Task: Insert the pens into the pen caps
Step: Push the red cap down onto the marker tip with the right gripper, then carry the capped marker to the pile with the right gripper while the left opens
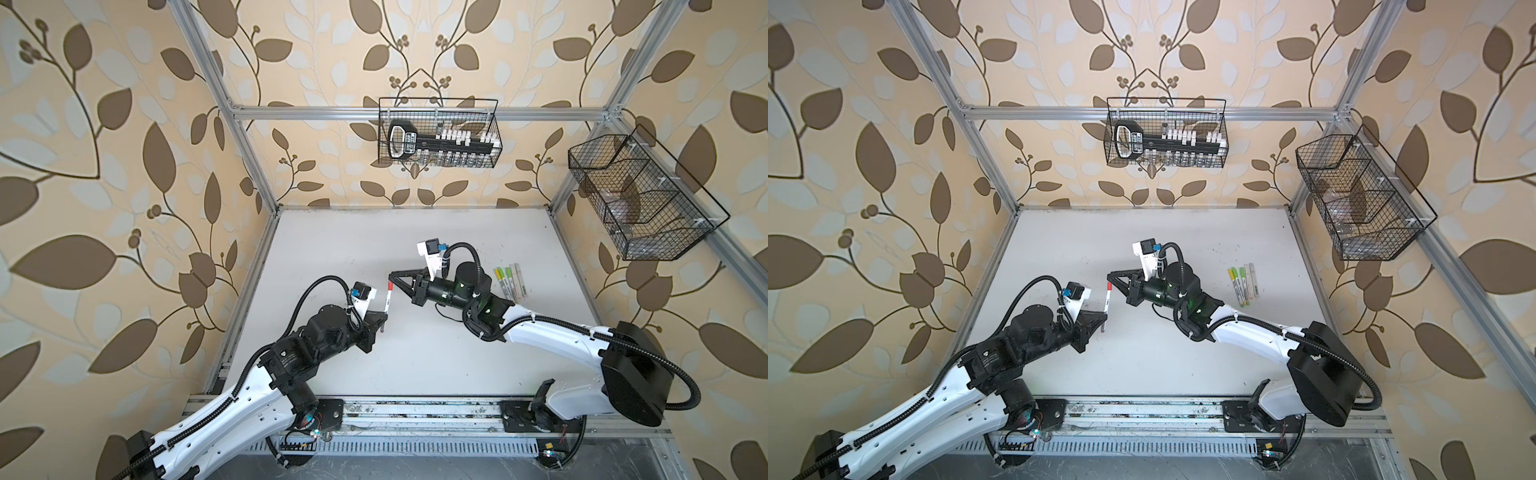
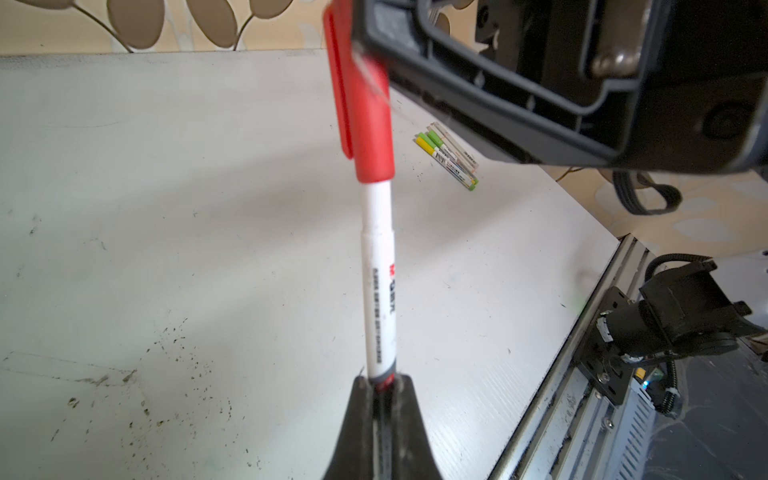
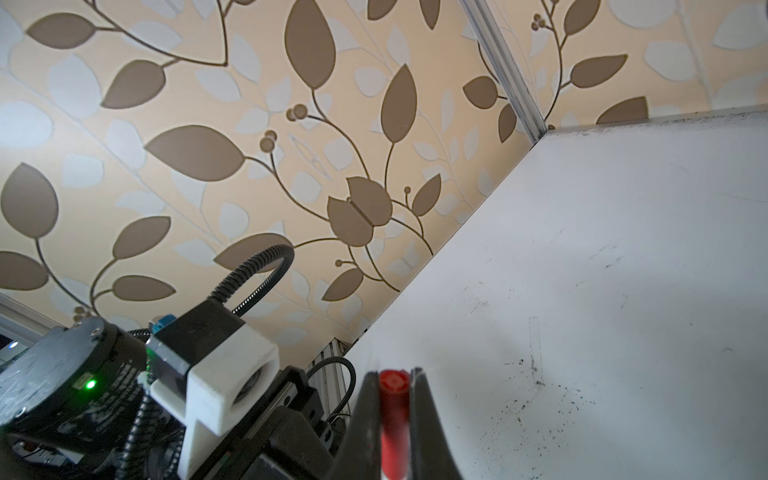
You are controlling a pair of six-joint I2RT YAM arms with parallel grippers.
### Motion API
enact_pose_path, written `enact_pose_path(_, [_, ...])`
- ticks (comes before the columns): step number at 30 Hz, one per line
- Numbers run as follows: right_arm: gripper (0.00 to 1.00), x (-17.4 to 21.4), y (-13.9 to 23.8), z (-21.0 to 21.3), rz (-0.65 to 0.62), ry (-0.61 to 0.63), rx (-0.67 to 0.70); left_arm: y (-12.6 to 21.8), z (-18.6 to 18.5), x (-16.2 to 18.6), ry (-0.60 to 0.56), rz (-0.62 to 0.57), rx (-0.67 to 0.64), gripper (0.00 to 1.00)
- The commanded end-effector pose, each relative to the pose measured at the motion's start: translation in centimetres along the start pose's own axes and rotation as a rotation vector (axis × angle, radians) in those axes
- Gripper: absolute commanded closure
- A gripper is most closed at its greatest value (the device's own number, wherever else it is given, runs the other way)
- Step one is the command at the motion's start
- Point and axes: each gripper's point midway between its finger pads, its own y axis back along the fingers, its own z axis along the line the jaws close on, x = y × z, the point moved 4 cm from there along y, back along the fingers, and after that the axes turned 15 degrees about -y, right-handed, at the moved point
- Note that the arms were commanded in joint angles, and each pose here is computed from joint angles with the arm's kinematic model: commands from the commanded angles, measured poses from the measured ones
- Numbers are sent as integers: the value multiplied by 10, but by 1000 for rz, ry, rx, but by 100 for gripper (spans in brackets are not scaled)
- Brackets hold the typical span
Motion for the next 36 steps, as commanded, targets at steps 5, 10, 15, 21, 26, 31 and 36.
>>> enact_pose_path(5, [95, 11, 7, 1, -6, -21, 27, 10, 5, -31, -50, -131, -55, 100])
enact_pose_path(10, [96, 13, 15, -1, -31, -46, 49, 11, 6, -38, -67, -146, -72, 100])
enact_pose_path(15, [96, 15, 15, 2, -25, -59, 41, 12, 7, -46, -86, -165, -85, 100])
enact_pose_path(21, [97, 21, 13, 2, 2, -63, 33, 14, 6, -57, -111, -190, -82, 100])
enact_pose_path(26, [100, 35, 13, 2, 82, -34, 1, 19, -5, -78, -155, -237, -13, 100])
enact_pose_path(31, [100, 46, 18, -3, 144, -47, -48, 26, -19, -97, -211, -272, 72, 100])
enact_pose_path(36, [100, 53, 19, -7, 210, -75, -76, 38, -36, -110, -261, -324, 181, 100])
